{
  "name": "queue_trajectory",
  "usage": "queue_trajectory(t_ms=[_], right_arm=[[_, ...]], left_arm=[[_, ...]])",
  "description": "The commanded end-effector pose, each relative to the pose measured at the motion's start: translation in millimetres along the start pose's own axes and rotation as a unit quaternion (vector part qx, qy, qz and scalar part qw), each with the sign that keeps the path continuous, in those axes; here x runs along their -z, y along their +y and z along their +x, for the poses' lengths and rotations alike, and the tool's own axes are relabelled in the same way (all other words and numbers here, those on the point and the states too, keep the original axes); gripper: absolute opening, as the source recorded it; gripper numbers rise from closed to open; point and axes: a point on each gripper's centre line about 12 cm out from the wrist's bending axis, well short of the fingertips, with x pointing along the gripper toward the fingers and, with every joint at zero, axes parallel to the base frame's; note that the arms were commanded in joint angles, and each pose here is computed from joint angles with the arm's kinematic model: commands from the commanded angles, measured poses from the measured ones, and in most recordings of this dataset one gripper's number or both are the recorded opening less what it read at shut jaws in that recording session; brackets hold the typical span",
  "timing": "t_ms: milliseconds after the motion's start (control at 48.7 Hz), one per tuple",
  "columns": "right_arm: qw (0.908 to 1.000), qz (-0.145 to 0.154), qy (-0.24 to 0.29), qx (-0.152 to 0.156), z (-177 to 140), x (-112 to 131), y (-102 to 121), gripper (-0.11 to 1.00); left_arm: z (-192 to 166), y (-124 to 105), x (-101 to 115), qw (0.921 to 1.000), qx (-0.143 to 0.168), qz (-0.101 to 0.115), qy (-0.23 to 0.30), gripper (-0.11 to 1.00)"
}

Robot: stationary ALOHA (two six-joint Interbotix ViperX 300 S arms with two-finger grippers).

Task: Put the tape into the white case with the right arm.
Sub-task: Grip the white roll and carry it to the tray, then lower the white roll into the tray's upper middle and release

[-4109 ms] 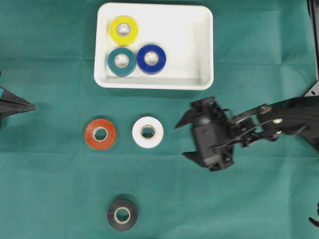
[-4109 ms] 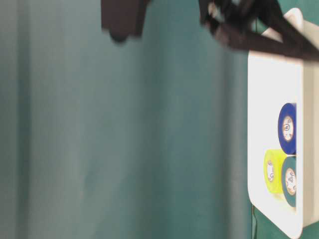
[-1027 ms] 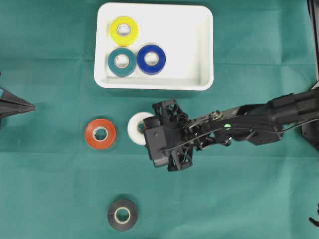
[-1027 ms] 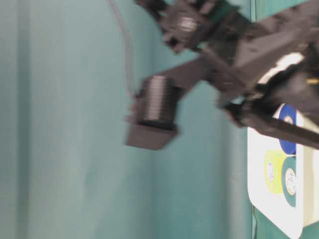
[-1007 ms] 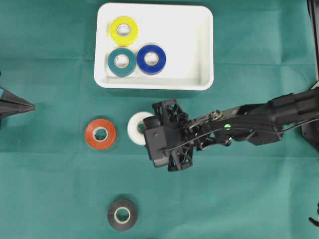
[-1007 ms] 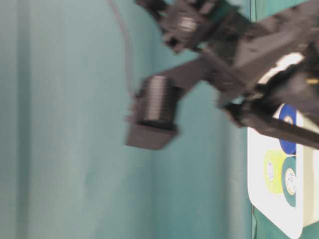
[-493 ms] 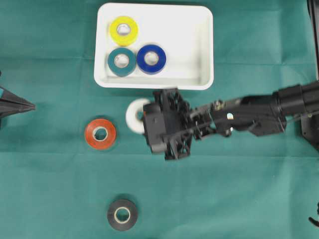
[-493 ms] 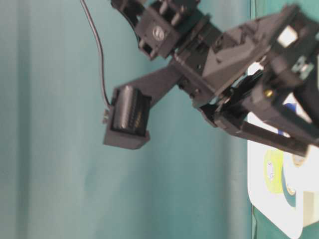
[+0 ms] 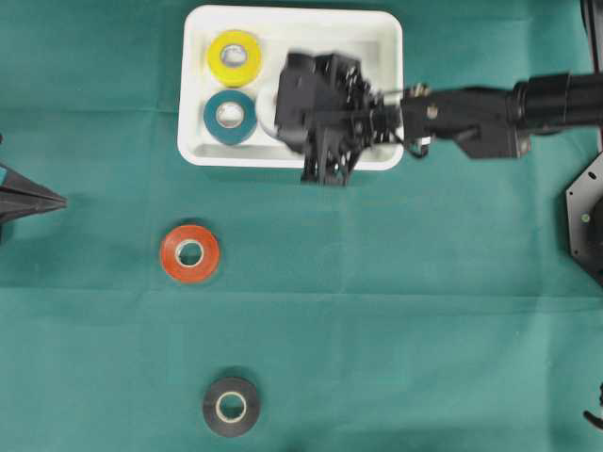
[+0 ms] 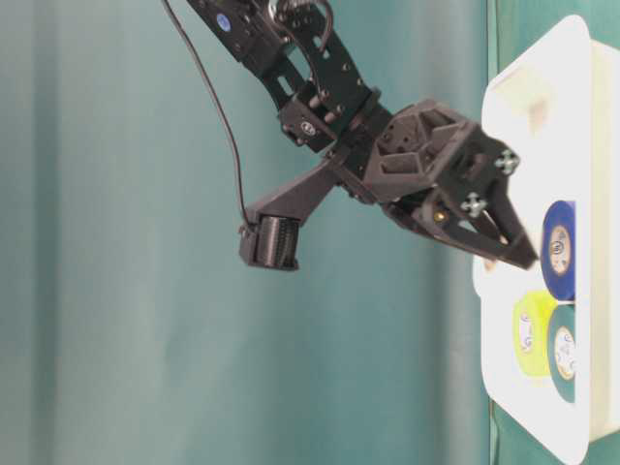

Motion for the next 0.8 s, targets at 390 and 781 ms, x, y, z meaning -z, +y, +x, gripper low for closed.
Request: queue_trajectory(t_ms=[390, 781], right_arm=[[0.9973, -0.001, -0.07, 0.025, -10.4, -25.5, -52.1, 0.03], [0.9977, -0.004, -0.062, 0.026, -1.2, -17.7, -58.3, 0.03]], left_arm=[[0.4, -0.1, -6.4, 1.0, -0.001, -0.001, -0.005, 0.01], [0.5, -0.1, -6.2, 1.0, -0.001, -0.001, -0.005, 0.01]])
